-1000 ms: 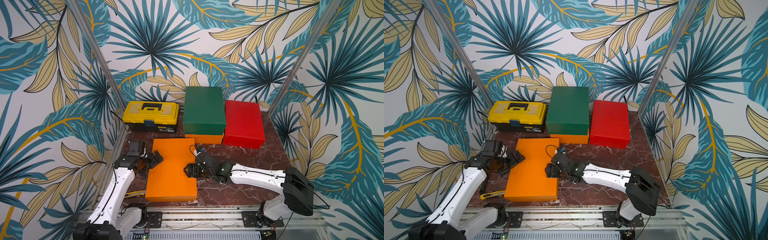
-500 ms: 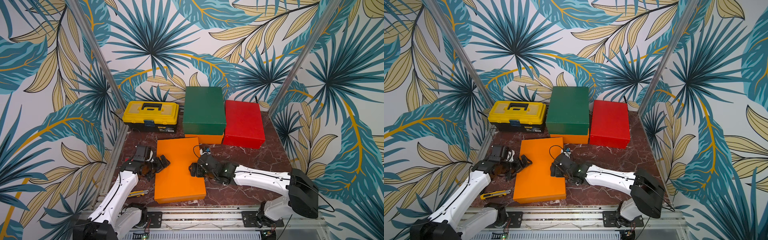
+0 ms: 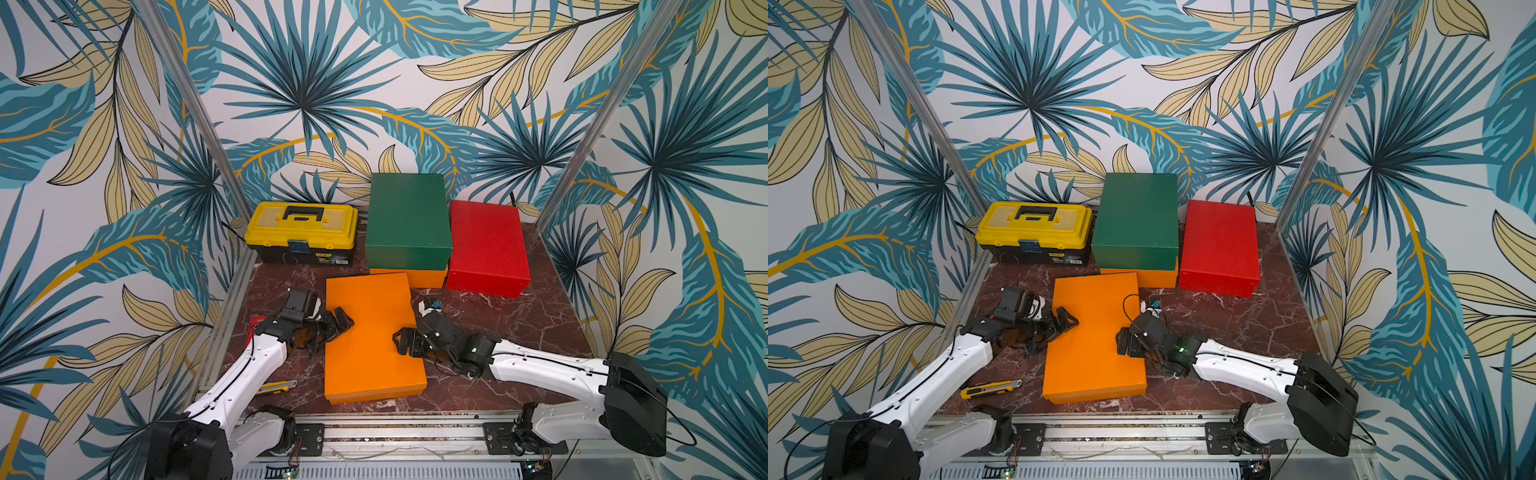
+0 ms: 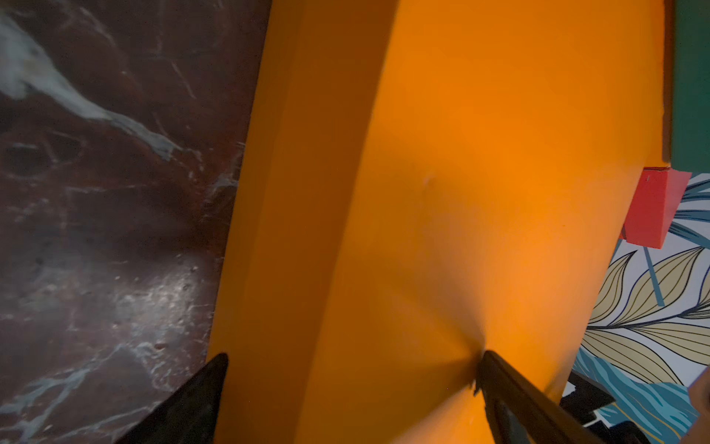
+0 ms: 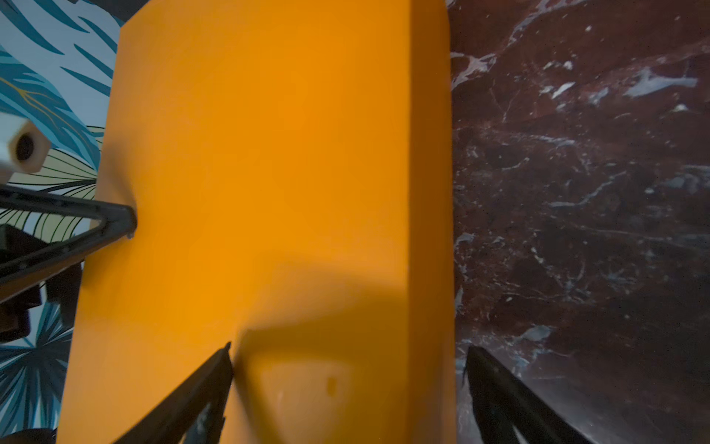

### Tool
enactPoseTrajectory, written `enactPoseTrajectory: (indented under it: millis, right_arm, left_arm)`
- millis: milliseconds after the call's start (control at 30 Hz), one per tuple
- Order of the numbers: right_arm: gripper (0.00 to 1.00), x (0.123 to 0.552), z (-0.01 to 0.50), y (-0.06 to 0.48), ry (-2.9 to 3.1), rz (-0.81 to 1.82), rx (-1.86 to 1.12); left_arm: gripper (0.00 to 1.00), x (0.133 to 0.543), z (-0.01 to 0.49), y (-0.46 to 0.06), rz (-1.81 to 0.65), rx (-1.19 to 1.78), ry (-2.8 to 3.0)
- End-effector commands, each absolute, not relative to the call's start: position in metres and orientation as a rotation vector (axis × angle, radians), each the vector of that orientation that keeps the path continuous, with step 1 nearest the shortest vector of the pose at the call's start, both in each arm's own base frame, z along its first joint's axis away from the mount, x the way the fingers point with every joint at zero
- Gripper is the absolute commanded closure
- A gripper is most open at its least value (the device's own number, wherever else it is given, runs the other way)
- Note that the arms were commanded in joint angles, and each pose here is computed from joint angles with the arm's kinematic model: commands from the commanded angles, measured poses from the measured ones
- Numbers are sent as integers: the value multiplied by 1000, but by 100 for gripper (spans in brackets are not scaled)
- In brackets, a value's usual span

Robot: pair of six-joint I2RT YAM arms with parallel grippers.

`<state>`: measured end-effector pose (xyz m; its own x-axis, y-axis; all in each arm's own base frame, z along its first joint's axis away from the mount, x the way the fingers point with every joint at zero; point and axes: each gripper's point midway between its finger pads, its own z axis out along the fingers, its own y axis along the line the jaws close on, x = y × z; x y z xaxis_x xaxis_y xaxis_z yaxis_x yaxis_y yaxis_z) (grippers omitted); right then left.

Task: Stack the shoeboxes
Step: Pick up the shoebox from the center of the board.

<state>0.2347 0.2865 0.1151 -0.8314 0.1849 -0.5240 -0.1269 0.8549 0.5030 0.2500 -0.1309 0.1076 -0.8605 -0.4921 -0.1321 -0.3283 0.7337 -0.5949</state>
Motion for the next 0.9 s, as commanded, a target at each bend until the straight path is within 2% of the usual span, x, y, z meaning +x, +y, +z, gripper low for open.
enactPoseTrajectory:
  millis: [0,400,867]
  right_arm:
    - [6,230,110,298,2446,811,1]
    - [20,221,113,305,2471,881,-10]
    - [37,203,162,339,2454,923,-212]
  left_arm:
    - [0,256,105,-142,-836,-622,2657]
    - [0,260,111,-171,-874,-531,2683]
    - [0,247,158,-184,-995,-488,2574]
